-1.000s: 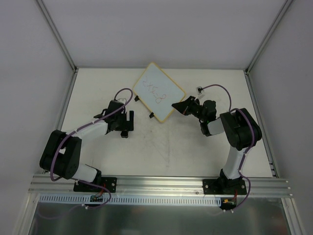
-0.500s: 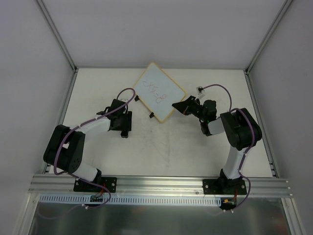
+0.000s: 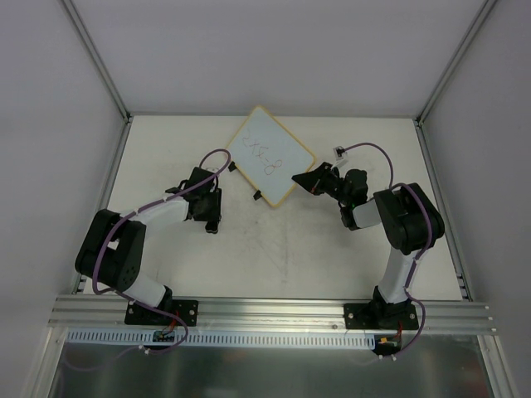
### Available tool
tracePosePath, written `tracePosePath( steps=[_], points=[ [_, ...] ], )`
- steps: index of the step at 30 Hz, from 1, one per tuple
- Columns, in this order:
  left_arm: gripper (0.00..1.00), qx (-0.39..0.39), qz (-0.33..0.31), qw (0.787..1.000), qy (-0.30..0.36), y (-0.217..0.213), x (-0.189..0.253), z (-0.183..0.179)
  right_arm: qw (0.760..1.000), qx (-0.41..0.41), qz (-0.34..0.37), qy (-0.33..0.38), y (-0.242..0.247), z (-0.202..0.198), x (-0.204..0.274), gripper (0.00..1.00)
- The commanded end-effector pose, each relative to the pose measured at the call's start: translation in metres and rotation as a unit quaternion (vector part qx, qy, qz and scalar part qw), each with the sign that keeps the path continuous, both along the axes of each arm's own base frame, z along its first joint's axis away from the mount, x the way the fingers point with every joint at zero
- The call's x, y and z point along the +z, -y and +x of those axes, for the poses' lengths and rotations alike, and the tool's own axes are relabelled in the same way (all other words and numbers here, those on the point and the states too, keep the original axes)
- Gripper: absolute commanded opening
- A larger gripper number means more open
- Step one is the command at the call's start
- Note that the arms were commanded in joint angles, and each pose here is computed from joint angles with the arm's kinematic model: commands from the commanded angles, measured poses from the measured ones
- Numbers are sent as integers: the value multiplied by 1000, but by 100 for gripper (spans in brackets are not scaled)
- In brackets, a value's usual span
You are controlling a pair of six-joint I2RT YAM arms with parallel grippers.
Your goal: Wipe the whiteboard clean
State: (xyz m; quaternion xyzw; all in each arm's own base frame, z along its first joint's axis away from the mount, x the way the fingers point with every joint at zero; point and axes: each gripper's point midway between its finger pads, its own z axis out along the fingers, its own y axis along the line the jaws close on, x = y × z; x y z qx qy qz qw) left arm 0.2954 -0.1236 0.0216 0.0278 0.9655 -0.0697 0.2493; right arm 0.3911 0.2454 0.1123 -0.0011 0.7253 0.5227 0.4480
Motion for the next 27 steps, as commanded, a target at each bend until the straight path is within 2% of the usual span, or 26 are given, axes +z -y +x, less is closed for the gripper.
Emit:
tracePosePath(
  steps=[1,2,4,5,6,7,9,11,19,22,24,27],
  points=[
    [7,0,3,1000,4,3,9,0,995,8,31,96,-3,9,46,0],
    [0,-2,2,1000,6,4,11,2,995,8,31,96,-3,9,46,0],
    [3,-3,1,1000,3,5,11,0,995,9,31,95,-3,8,46,0],
    [12,-4,0,1000,1,5,11,0,995,9,31,95,-3,8,46,0],
    [30,-4,-1,1000,-1,5,11,-2,995,9,31,96,-3,8,47,0],
    [37,-5,-4,1000,-4,6,10,-3,995,10,32,95,-3,8,47,0],
    [47,-7,-4,1000,-2,7,11,-3,995,10,32,95,-3,8,47,0],
    [52,-4,0,1000,-3,6,12,-3,995,10,32,95,-3,8,47,0],
    [53,2,4,1000,-2,4,17,-8,995,10,34,94,-3,9,48,0],
    [47,0,6,1000,-2,4,18,-9,995,10,35,93,-3,9,48,0],
    [39,-1,10,1000,-11,3,17,-10,995,9,36,94,-2,9,49,0],
    [36,-5,12,1000,-23,5,15,-10,995,8,37,92,-1,9,48,0]
  ],
)
